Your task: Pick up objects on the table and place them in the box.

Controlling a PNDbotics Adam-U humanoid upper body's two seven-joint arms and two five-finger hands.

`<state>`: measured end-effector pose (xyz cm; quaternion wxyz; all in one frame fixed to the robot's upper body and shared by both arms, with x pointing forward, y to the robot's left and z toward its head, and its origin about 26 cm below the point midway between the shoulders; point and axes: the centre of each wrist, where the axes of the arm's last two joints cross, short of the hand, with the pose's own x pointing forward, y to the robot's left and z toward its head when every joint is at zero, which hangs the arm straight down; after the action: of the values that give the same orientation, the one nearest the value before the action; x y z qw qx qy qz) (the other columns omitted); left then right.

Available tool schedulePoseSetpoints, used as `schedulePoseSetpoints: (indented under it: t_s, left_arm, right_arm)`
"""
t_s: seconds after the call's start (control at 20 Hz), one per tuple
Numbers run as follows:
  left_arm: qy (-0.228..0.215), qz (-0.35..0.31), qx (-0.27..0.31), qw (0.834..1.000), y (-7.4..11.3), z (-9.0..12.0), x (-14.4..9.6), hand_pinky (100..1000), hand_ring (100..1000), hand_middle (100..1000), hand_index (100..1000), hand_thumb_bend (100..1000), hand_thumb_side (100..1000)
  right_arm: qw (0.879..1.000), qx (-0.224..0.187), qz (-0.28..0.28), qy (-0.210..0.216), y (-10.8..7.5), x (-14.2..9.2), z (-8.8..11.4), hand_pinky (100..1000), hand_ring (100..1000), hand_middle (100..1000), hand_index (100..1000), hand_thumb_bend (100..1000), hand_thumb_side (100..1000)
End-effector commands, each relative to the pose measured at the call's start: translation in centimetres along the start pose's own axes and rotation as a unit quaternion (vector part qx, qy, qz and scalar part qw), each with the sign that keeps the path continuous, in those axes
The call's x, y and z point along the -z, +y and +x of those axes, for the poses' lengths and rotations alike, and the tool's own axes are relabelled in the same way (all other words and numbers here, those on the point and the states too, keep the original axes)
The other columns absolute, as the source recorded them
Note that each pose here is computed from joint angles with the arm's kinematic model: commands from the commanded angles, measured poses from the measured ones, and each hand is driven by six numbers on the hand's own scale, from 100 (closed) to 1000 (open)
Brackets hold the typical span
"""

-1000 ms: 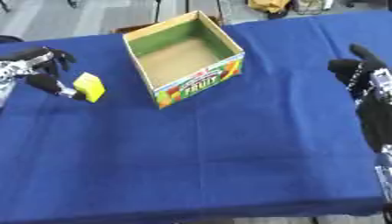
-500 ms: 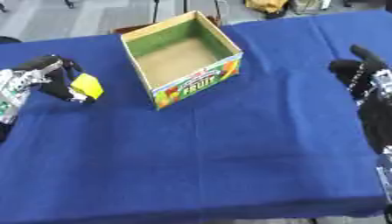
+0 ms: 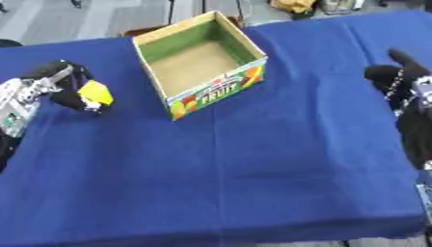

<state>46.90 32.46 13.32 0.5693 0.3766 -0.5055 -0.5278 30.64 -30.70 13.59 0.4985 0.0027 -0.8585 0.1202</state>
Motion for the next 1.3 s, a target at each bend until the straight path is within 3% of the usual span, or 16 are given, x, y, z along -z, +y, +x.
schedulePoseSetpoints:
  t_s: [0.05, 0.5, 0.9, 1.0, 1.05, 1.1, 1.3]
  left_arm:
    - [0.002, 0.016, 0.005, 1.000, 1.4, 0.0, 0.0, 545, 464, 504, 761, 766, 466]
    - [0.010, 0.032, -0.002, 0.999, 0.7, 0.2, 0.2, 454, 372, 419, 676, 665, 385]
    - [0.004, 0.098, -0.015, 0.995, 0.7, 0.4, 0.1, 299, 207, 239, 445, 600, 335]
    - [-0.002, 0.113, -0.020, 0.993, 1.2, 0.5, 0.0, 294, 196, 227, 433, 594, 337]
    - [-0.006, 0.119, -0.024, 0.993, 1.7, 0.5, -0.1, 295, 189, 221, 427, 552, 394]
    - [-0.012, 0.128, -0.028, 0.991, 2.3, 0.7, -0.2, 295, 186, 217, 424, 583, 339]
    - [-0.049, 0.170, -0.047, 0.983, 5.6, 2.4, -0.7, 301, 178, 207, 417, 564, 334]
  right_arm:
    - [1.000, -0.009, 0.007, -0.011, -0.3, 0.4, 0.6, 977, 864, 750, 963, 100, 905]
    - [1.000, -0.010, 0.008, -0.010, -0.3, 0.4, 0.6, 978, 864, 750, 963, 100, 905]
    - [1.000, -0.009, 0.006, -0.009, -0.3, 0.3, 0.5, 978, 864, 750, 962, 100, 905]
    - [1.000, -0.009, 0.005, -0.008, -0.4, 0.3, 0.5, 978, 864, 750, 962, 100, 904]
    - [1.000, -0.009, 0.005, -0.008, -0.4, 0.3, 0.5, 979, 864, 750, 962, 100, 905]
    - [1.000, -0.009, 0.005, -0.007, -0.4, 0.3, 0.5, 979, 864, 750, 962, 100, 904]
    - [1.000, -0.009, 0.007, -0.007, -0.3, 0.3, 0.5, 979, 864, 750, 962, 100, 904]
